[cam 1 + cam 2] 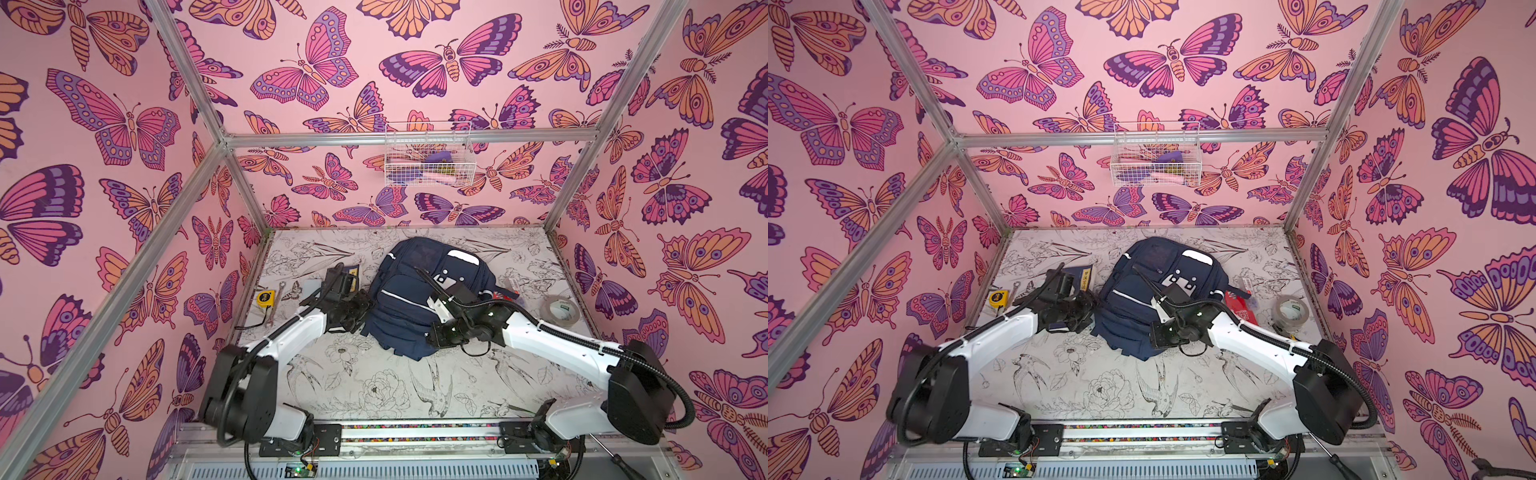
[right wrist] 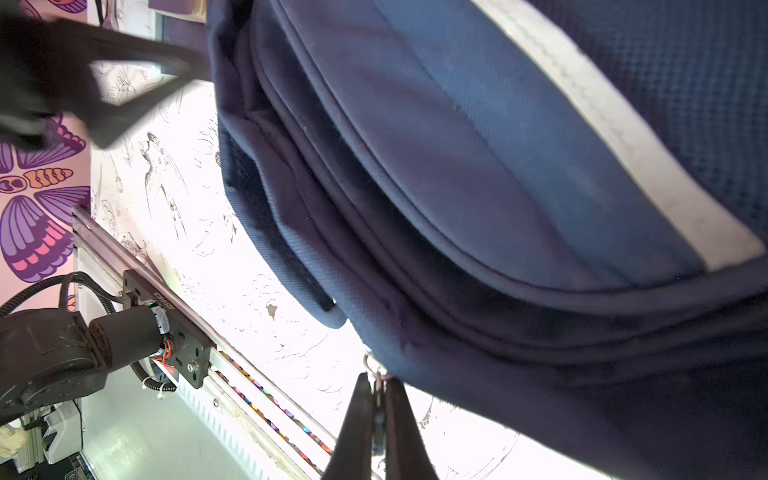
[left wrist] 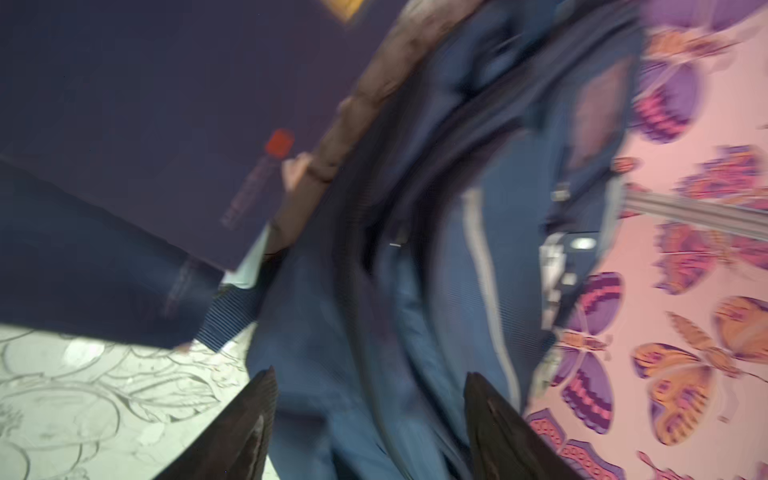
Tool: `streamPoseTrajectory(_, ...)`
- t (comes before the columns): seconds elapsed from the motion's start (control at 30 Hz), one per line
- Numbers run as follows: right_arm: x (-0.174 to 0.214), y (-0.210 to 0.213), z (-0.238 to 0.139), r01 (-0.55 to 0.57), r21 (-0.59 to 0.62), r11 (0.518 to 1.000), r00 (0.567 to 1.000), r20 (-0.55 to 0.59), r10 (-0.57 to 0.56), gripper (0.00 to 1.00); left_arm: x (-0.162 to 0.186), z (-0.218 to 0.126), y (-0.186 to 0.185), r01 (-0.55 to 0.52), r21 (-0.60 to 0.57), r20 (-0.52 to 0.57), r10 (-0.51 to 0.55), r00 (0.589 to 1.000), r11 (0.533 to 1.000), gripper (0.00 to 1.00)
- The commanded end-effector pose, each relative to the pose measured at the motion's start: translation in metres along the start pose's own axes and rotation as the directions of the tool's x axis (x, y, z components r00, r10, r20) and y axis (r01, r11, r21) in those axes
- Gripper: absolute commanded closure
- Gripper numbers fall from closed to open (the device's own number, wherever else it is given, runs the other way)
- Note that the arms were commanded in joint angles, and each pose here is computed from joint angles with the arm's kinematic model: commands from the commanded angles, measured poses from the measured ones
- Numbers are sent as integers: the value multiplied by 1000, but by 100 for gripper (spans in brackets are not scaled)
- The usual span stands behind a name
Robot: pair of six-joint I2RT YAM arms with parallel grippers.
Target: Pack the student bag
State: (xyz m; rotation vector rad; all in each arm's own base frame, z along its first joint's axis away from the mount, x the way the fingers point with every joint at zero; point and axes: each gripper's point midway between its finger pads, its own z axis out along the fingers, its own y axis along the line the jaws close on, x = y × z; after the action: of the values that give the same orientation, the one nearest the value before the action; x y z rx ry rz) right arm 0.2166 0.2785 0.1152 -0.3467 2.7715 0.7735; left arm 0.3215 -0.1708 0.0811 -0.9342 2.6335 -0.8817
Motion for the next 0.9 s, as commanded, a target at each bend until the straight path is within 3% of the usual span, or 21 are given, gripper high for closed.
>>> streamPoseTrajectory(0.0,4,-7,-4,-25,23,999,1000,-5,25,100,-1,7,-19,-32,51,-45,34,998,998,29)
streamPoseTrajectory(0.17,7,-9,-4,-25,30,999,1000,-8,25,100,-1,22,-27,-26,67,-84,31,996,997,57)
streamPoseTrajectory(0.23,8,-8,-2,-25,25,999,1000,-12,26,100,3,24,-31,-27,95,-95,36,995,995,76)
streamPoseTrajectory(0.37,6,1,3,-16,2,1000,1000,-11,16,100,12,27,-33,-25,130,-115,40,993,991,98)
streamPoseTrajectory(0.57,-13,38,25,31,-32,999,999,-11,-32,100,23,27,-24,5,141,-113,11,994,990,100)
streamPoseTrajectory(0.73,-52,85,61,64,-93,994,998,-3,-64,100,28,17,-15,26,137,-57,-18,998,990,100)
streamPoseTrajectory(0.87,-75,92,78,93,-43,995,996,-10,-94,100,32,-3,-6,52,162,10,-54,998,985,100)
